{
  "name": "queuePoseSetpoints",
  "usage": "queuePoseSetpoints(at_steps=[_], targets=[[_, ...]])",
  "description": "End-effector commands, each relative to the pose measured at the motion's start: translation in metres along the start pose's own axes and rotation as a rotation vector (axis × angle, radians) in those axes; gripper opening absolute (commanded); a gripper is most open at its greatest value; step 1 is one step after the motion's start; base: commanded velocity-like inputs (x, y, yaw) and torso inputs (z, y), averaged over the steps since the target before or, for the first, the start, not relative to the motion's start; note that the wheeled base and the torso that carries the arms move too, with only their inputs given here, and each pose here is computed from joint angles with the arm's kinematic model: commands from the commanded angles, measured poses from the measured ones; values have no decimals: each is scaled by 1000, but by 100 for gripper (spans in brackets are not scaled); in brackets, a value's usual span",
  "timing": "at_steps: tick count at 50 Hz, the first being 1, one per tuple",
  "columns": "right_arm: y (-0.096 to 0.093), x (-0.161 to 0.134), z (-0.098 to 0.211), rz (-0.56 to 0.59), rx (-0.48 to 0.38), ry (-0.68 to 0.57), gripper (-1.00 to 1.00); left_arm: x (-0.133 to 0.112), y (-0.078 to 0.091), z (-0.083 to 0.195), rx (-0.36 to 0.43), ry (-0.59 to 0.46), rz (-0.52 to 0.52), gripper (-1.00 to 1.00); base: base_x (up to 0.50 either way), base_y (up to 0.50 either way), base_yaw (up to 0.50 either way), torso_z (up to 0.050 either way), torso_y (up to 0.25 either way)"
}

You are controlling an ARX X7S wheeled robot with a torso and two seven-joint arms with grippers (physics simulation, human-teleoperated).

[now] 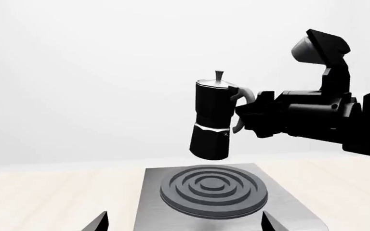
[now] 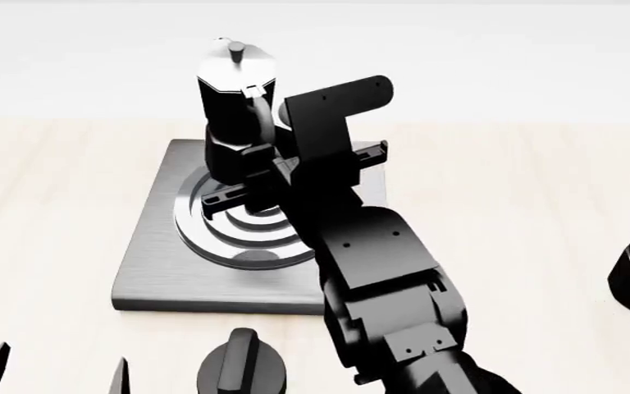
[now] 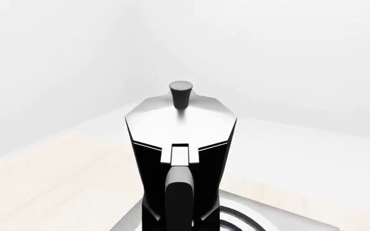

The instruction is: Put both moka pots on the stove.

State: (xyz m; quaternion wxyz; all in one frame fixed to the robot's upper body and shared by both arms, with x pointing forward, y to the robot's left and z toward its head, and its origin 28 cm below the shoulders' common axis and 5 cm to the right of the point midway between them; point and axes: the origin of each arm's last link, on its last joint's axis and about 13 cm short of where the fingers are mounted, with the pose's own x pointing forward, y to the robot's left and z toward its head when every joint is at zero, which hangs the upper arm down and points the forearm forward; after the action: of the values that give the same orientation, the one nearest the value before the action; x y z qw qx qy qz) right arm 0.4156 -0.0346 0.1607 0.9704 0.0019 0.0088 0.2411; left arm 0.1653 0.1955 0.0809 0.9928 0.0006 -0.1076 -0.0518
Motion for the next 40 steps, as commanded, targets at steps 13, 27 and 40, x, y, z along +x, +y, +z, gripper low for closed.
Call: queuePoseSetpoints(at_steps=[13, 27, 40], targets=[[1, 2, -2, -4, -3, -26, -100, -3, 2, 1, 18, -24, 0, 100, 0, 0, 0, 0, 2], [3, 3, -3, -1, -7, -24, -100, -2, 1, 0, 20, -25, -4, 100, 0, 0, 0, 0, 1], [5, 2, -8, 4, -14, -13, -100, -2, 1, 0, 29, -26, -4, 100, 0, 0, 0, 0, -60]])
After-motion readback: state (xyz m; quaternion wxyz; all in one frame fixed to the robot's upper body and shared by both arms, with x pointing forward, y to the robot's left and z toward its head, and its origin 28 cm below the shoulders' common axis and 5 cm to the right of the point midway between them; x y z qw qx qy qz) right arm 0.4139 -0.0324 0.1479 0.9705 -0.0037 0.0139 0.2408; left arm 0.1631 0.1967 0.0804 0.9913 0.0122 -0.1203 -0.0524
